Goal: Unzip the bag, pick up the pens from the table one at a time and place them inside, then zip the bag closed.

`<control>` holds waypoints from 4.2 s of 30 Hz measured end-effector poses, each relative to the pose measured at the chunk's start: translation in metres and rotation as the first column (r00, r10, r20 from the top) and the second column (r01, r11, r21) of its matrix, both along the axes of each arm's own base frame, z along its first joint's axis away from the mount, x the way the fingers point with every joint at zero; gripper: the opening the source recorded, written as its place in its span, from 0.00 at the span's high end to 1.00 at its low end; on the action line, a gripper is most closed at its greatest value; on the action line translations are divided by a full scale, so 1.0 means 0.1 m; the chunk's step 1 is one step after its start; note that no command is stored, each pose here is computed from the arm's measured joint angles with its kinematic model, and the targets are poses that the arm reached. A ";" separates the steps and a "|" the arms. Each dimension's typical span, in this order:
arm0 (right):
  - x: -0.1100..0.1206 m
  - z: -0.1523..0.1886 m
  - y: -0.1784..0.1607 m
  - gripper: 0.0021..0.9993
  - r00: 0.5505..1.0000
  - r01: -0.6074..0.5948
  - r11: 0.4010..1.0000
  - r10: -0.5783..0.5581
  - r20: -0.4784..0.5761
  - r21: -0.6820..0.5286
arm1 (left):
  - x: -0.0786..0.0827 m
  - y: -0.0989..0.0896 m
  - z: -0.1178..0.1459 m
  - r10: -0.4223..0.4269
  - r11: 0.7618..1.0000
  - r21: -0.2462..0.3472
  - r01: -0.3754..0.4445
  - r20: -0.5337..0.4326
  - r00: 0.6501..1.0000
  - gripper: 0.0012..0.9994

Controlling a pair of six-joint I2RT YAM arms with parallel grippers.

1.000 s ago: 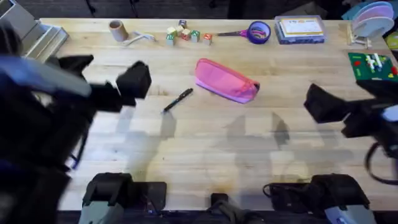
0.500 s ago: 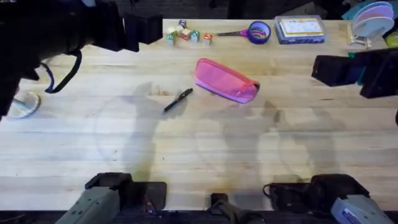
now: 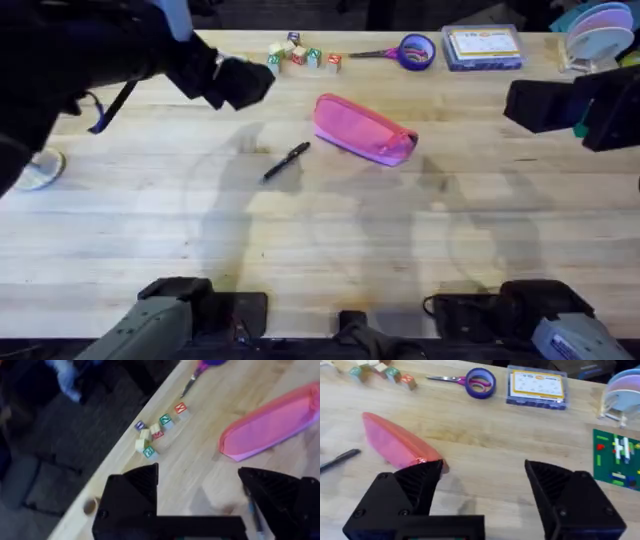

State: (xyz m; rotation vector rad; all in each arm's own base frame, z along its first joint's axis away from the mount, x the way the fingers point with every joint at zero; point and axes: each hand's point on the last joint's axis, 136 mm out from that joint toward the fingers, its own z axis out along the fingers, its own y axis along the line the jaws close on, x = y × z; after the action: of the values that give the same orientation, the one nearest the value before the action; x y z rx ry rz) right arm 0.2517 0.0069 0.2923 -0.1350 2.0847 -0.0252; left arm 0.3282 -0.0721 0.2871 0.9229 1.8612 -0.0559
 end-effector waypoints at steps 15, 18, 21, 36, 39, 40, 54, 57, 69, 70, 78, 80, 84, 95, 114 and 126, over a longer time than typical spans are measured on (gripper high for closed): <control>-0.01 -0.01 0.08 0.00 0.999 -0.038 0.999 0.038 -0.007 0.022 | 0.14 -0.30 -0.47 -0.425 0.882 0.242 0.405 0.037 0.904 0.01; -0.01 -0.01 0.08 0.00 0.999 -0.038 0.999 0.038 -0.007 0.022 | 0.15 -0.32 -0.53 -0.441 0.875 0.236 0.424 0.025 0.897 0.01; -0.01 -0.01 0.08 0.00 0.999 -0.038 0.999 0.038 -0.007 0.022 | 0.18 -0.33 -0.60 -0.448 0.872 0.230 0.433 0.011 0.894 0.01; -0.01 -0.01 0.08 0.00 0.999 -0.038 0.999 0.038 -0.007 0.022 | 0.51 -0.55 -0.80 -0.557 0.829 0.135 0.543 0.093 0.826 0.01; -0.01 -0.01 0.08 0.00 0.999 -0.038 0.999 0.038 -0.007 0.022 | 0.53 -0.62 -0.91 -0.588 0.809 0.080 0.583 0.093 0.803 0.01; -0.01 -0.01 0.08 0.00 0.999 -0.038 0.999 0.038 -0.007 0.022 | 0.53 -0.64 -0.94 -0.599 0.801 0.061 0.596 0.094 0.795 0.01; -0.01 -0.01 0.08 0.00 0.999 -0.038 0.999 0.038 -0.008 0.022 | 0.58 -1.01 -1.45 -0.701 0.693 -0.138 0.707 0.096 0.706 0.01; -0.01 -0.01 0.08 0.00 0.999 -0.038 0.999 0.038 -0.008 0.022 | 0.57 -1.05 -1.49 -0.710 0.684 -0.149 0.715 0.092 0.698 0.01; -0.01 -0.01 0.08 0.00 0.999 -0.038 0.999 0.038 -0.008 0.022 | 0.57 -1.13 -1.70 -0.725 0.668 -0.182 0.722 0.063 0.686 0.01; -0.01 -0.01 0.08 0.00 0.999 -0.038 0.999 0.038 -0.008 0.022 | 0.57 -1.14 -1.72 -0.725 0.667 -0.185 0.721 0.061 0.686 0.01; -0.01 -0.01 0.08 0.00 0.999 -0.038 0.999 0.038 -0.008 0.022 | 0.59 -1.15 -1.83 -0.712 0.678 -0.242 0.694 0.018 0.702 0.01; -0.01 -0.02 0.08 0.00 0.999 -0.038 0.999 0.038 -0.008 0.022 | 0.58 -1.17 -1.84 -0.714 0.676 -0.247 0.695 0.014 0.700 0.01; -0.01 -0.02 0.08 0.00 0.999 -0.038 0.999 0.038 -0.008 0.022 | 0.55 -1.21 -1.85 -0.721 0.668 -0.251 0.700 0.011 0.692 0.01; -0.01 -0.02 0.08 0.00 0.999 -0.038 0.999 0.038 -0.008 0.022 | 0.52 -1.28 -1.86 -0.732 0.658 -0.256 0.708 0.005 0.682 0.37; -0.04 -0.05 0.29 0.00 0.991 -0.122 0.985 0.126 -0.031 0.125 | 0.55 -1.28 -1.87 -0.724 0.669 -0.244 0.703 -0.001 0.689 0.96; -0.05 -0.38 0.48 0.00 0.965 0.067 0.890 0.058 -0.257 0.452 | 0.56 -1.28 -1.87 -0.725 0.668 -0.241 0.704 0.003 0.689 0.96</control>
State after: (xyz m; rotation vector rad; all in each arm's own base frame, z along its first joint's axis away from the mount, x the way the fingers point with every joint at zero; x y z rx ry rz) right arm 0.2472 0.0554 0.2538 0.1653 2.2966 0.5075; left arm 0.3841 -0.1998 0.1005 1.4605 1.4158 -0.7971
